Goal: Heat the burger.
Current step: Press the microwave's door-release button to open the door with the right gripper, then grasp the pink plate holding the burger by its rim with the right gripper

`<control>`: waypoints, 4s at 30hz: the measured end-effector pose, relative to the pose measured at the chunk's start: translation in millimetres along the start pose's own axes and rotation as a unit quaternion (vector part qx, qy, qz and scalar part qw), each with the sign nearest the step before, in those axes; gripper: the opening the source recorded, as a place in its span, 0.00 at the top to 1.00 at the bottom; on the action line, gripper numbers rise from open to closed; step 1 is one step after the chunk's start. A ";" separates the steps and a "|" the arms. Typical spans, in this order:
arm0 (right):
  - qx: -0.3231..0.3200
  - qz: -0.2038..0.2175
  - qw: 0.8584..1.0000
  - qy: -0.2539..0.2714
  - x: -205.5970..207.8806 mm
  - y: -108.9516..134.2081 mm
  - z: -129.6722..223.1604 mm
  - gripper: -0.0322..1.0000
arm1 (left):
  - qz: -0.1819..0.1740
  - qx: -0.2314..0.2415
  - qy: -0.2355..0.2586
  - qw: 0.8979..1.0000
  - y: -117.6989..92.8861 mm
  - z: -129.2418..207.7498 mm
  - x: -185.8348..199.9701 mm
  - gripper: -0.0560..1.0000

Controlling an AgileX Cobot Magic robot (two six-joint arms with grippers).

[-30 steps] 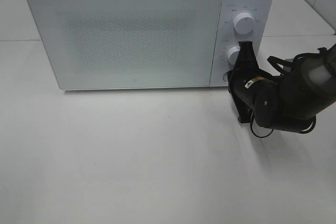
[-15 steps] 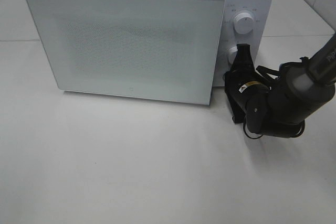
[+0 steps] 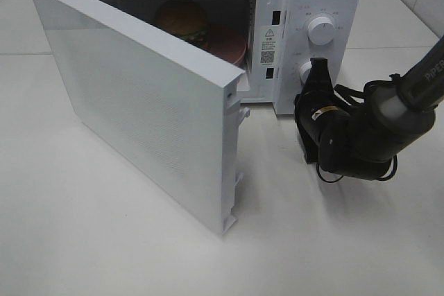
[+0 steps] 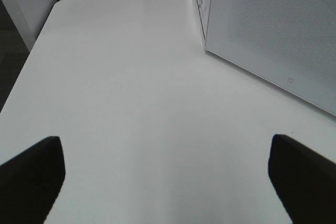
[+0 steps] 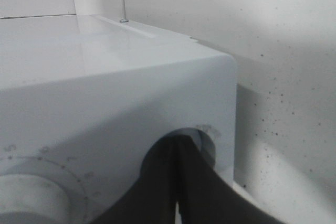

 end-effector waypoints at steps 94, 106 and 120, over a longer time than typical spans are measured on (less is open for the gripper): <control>0.281 0.119 0.938 0.163 149.0 68.3 2.9 0.86 | 0.000 0.000 0.000 1.000 0.0 0.0 0.0 0.02; 0.484 0.164 0.825 0.242 158.3 76.2 17.6 0.81 | 0.000 0.000 0.000 1.000 0.0 0.0 0.0 0.02; 0.669 0.129 0.661 0.314 161.4 86.3 29.1 0.16 | 0.000 0.000 0.000 1.000 0.0 0.0 0.0 0.02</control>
Point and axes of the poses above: a point on each arm's last joint axis where the gripper is mounted, x pointing back along that axis away from the gripper, y along the wrist's bending axis when the last joint is at zero, z = x × y, the point moved 3 cm from there along -x, pointing out along that axis toward the gripper, and after that the axes turned 13 degrees about -x, right-handed, at the moved point
